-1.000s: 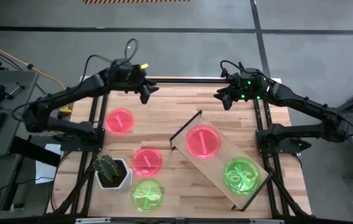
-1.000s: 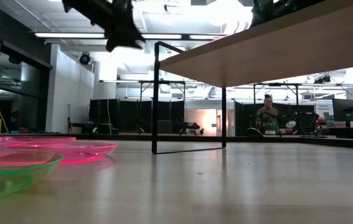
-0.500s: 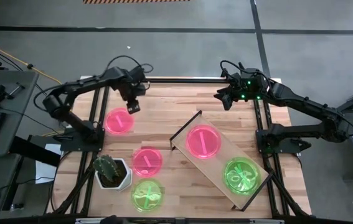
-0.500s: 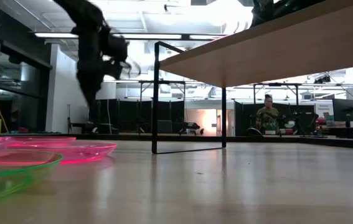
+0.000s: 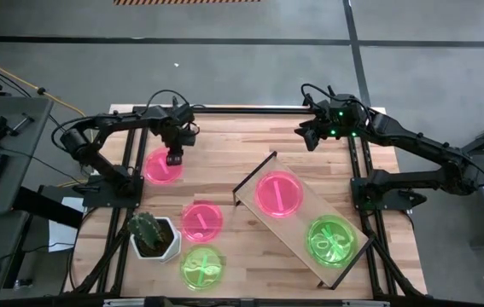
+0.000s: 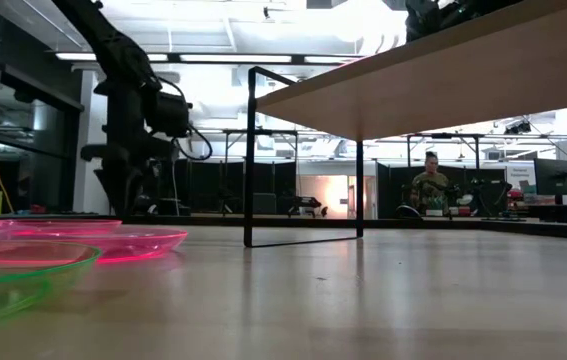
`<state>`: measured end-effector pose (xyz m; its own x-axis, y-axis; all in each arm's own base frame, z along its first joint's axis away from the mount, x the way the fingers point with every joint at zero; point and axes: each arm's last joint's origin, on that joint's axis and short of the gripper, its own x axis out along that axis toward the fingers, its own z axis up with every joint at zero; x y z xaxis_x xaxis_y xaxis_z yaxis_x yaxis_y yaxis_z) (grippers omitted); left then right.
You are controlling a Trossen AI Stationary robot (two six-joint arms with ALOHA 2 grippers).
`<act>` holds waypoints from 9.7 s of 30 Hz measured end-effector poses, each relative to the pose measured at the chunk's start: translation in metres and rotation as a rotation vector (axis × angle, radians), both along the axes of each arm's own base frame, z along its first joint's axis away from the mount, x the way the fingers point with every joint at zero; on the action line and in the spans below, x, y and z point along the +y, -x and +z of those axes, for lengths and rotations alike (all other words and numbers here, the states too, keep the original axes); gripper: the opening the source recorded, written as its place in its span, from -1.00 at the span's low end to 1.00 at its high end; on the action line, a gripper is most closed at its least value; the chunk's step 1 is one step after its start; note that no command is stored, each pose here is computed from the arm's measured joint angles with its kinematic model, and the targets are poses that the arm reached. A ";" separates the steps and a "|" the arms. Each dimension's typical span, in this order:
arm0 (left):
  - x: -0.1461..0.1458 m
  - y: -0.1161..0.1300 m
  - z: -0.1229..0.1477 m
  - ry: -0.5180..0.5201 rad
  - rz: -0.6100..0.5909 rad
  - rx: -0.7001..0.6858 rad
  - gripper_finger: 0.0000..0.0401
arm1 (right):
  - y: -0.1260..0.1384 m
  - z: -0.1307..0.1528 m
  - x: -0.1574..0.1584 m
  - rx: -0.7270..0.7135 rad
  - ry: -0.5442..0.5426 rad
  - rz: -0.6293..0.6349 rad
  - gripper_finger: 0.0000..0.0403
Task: Place and stack plates onto a shelf
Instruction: Stack the top pink plate on top of the pink plate on the shelf, then stack the pink plate on top of the pink plate on the shelf
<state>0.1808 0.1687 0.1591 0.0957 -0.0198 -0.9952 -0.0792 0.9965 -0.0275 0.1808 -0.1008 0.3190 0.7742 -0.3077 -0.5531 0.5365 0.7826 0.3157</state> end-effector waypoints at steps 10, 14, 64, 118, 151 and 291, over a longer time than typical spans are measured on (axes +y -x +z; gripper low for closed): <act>0.003 0.000 -0.003 -0.095 -0.310 0.024 -0.29 | 0.000 -0.001 0.000 -0.005 -0.027 -0.021 -0.25; 0.000 0.003 -0.003 -0.059 -0.335 0.047 -0.29 | 0.000 -0.001 0.000 0.001 -0.025 -0.027 -0.25; -0.013 0.016 -0.018 0.023 -0.570 0.112 -0.29 | 0.002 -0.003 0.000 0.005 -0.081 -0.098 -0.25; 0.064 -0.034 0.094 -0.379 0.087 -0.150 -1.00 | 0.002 -0.002 0.000 0.026 -0.023 -0.057 -0.25; -0.171 -0.185 0.195 0.040 0.531 -0.897 -1.00 | 0.031 0.050 -0.016 0.007 0.104 -0.136 -0.25; -0.177 -0.083 0.028 0.110 -0.166 -0.370 -0.46 | 0.008 -0.028 0.073 -0.549 0.048 0.252 -0.25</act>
<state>0.2638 -0.0082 0.1869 0.4331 -0.1694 -0.8853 0.1177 0.9844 -0.1308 0.1732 -0.0273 0.2911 0.9948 -0.0929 -0.0425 0.1020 0.8845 0.4552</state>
